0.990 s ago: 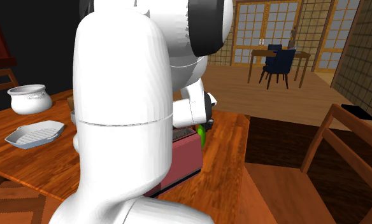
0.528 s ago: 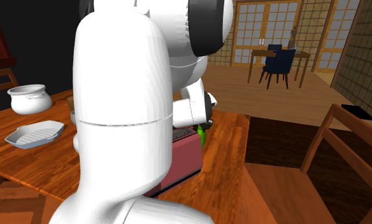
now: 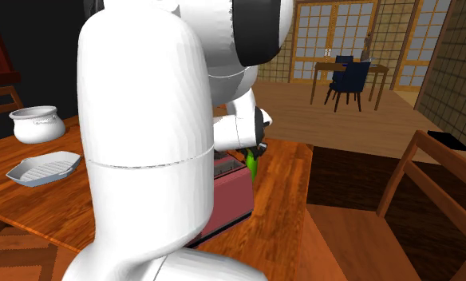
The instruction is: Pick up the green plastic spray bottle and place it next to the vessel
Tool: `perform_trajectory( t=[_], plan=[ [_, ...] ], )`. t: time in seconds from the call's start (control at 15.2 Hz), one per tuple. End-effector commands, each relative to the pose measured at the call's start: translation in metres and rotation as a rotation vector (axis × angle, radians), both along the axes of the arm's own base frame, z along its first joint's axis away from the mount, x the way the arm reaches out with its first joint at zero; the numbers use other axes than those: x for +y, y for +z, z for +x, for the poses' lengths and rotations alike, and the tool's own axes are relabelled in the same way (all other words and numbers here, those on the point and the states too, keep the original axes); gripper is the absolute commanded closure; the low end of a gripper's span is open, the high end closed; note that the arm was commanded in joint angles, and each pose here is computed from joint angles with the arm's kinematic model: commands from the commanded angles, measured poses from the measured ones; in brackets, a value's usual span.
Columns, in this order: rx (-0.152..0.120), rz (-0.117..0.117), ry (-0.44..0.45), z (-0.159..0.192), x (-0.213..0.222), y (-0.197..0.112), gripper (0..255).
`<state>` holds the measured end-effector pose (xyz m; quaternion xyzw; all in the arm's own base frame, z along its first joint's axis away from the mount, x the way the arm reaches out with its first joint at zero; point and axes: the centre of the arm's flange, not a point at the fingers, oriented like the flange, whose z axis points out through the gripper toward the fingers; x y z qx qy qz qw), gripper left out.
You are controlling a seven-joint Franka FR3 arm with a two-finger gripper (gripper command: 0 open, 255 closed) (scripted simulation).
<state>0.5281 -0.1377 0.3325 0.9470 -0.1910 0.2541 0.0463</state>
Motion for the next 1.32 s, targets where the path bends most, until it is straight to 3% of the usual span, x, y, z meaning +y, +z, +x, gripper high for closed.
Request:
perform_trajectory(
  t=[0.0, 1.25],
  plan=[
    [0.0, 0.0, 0.0, 0.0, -0.001, 0.01, 255],
    [0.0, 0.0, 0.0, 0.0, -0.001, 0.111, 255]
  ],
)
